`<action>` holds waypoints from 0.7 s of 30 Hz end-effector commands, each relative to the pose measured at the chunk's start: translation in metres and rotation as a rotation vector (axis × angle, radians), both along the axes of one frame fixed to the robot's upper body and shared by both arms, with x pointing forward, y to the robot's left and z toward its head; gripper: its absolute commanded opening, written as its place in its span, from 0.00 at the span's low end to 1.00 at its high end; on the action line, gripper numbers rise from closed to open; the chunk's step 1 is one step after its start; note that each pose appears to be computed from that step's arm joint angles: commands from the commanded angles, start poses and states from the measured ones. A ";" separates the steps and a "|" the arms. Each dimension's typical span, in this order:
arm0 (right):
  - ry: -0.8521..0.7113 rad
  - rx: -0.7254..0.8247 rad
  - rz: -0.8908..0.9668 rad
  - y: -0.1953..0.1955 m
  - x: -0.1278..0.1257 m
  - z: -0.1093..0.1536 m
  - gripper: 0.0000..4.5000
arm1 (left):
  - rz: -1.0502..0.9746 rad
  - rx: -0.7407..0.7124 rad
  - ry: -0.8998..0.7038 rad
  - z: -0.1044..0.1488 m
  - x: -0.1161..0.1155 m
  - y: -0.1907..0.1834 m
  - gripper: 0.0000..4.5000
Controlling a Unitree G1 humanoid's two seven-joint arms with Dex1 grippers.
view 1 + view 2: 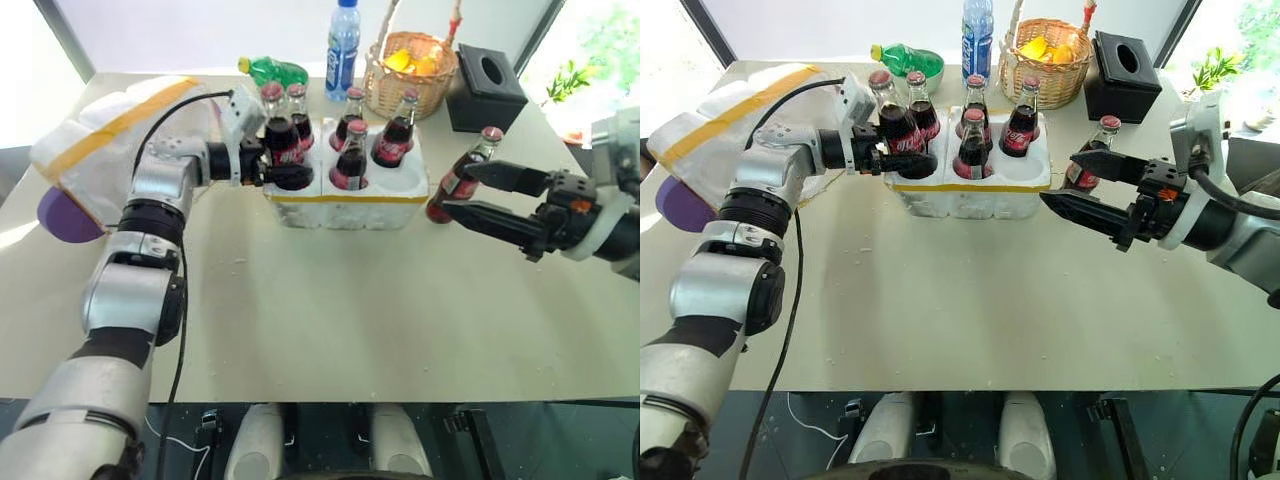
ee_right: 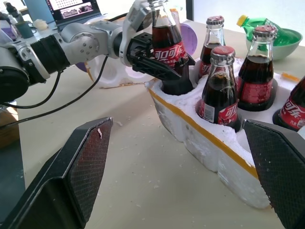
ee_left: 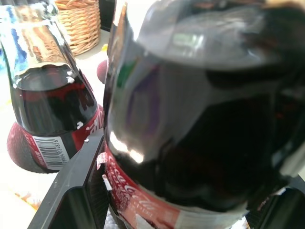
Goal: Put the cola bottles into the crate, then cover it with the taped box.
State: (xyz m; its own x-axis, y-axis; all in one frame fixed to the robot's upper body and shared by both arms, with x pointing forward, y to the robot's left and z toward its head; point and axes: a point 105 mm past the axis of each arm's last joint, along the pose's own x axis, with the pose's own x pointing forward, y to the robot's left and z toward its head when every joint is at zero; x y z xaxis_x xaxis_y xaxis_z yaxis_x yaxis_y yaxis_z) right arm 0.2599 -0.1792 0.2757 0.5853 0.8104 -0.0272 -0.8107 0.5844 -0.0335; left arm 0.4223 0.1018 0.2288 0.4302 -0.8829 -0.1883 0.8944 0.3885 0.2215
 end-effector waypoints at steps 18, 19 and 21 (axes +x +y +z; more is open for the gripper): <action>-0.025 -0.057 -0.374 -0.053 0.030 -0.024 1.00 | -0.147 -0.192 -0.014 0.079 -0.079 0.047 1.00; -0.014 -0.062 -0.417 -0.057 0.033 -0.031 1.00 | -0.171 -0.182 0.001 0.077 -0.093 0.049 1.00; -0.009 -0.076 -0.475 -0.061 0.039 -0.042 1.00 | -0.184 -0.141 0.013 0.069 -0.110 0.047 1.00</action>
State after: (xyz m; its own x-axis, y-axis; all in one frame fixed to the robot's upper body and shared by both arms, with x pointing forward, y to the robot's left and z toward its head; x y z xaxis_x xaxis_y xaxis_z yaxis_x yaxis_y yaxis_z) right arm 0.2958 -0.2345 0.2295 0.8606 0.4995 -0.0997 -0.5061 0.8607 -0.0563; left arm 0.3294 0.1584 0.2903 0.3123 -0.9477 -0.0658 0.9427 0.3006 0.1448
